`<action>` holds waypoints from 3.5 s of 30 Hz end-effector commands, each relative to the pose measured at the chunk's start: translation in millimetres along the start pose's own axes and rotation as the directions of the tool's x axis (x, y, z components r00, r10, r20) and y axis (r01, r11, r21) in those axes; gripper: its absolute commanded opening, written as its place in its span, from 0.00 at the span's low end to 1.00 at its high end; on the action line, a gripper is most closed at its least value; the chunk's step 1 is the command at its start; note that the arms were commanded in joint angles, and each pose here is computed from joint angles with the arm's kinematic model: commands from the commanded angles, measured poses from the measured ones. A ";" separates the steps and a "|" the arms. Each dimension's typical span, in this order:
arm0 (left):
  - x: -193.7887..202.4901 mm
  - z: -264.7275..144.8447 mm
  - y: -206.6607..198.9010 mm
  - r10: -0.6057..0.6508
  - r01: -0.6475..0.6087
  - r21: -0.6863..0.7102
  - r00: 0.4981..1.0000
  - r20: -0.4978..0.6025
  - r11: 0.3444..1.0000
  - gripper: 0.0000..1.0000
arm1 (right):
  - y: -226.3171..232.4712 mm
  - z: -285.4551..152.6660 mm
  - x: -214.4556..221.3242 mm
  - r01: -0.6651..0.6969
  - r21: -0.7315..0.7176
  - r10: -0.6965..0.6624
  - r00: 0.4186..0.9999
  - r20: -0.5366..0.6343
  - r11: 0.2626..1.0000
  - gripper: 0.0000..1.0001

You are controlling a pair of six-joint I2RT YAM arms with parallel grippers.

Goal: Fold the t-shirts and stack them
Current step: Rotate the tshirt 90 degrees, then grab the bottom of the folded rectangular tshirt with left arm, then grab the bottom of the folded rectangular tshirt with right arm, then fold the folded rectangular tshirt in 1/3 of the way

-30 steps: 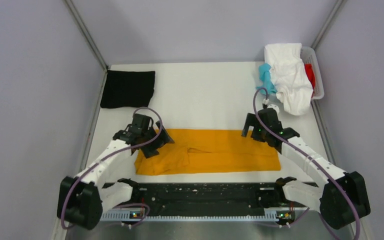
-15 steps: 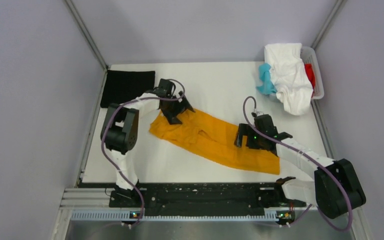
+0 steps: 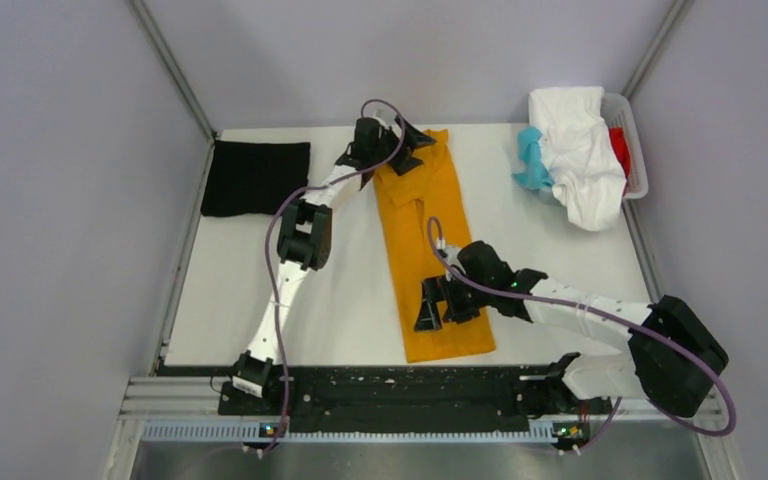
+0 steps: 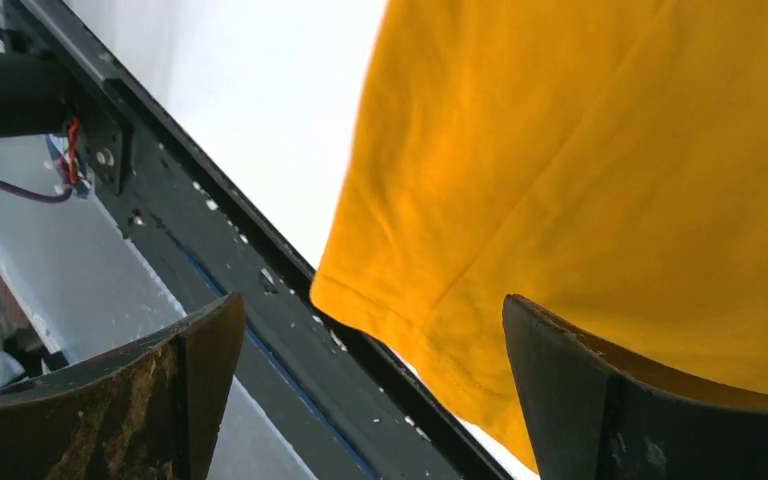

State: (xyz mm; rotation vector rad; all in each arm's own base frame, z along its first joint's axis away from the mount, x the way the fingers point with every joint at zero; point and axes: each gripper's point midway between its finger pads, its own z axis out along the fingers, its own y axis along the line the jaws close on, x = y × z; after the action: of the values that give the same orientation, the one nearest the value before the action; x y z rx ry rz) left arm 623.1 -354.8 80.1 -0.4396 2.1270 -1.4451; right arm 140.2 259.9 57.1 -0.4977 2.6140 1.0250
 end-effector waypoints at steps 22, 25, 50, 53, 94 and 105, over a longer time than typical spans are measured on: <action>179.7 -248.8 -64.1 0.396 -0.430 -0.362 0.903 -0.167 0.827 0.98 | -58.4 -72.4 31.9 -0.303 0.370 0.244 0.949 0.199 0.878 0.86; 242.6 -294.8 -24.7 0.291 -0.359 -0.427 0.932 -0.217 0.830 0.97 | -58.3 -66.7 34.3 -0.301 0.354 0.248 0.950 0.189 0.885 0.80; 425.5 -327.9 61.9 0.076 -0.381 -0.547 0.864 -0.498 0.746 0.20 | -85.0 -58.4 69.1 -0.323 0.420 0.290 0.946 0.144 0.848 0.49; 425.0 -331.9 70.4 0.056 -0.371 -0.581 0.872 -0.486 0.724 0.06 | -85.1 -66.8 62.9 -0.321 0.445 0.276 0.947 0.164 0.836 0.49; 331.2 -305.1 5.5 0.268 -0.415 -0.558 0.906 -0.329 0.719 0.00 | -34.8 -85.2 -73.4 -0.258 0.330 0.080 0.881 0.467 0.908 0.00; 204.2 -245.9 -14.6 0.313 -0.370 -0.581 0.928 -0.200 0.725 0.00 | -60.7 -77.9 -201.2 -0.295 0.286 0.066 0.792 0.607 0.912 0.00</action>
State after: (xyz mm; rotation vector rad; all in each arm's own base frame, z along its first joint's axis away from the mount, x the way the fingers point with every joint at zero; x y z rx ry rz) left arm 275.1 -281.1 97.6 -0.2595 2.6036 -0.5395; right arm 283.5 193.1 116.4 0.1956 2.3717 0.5092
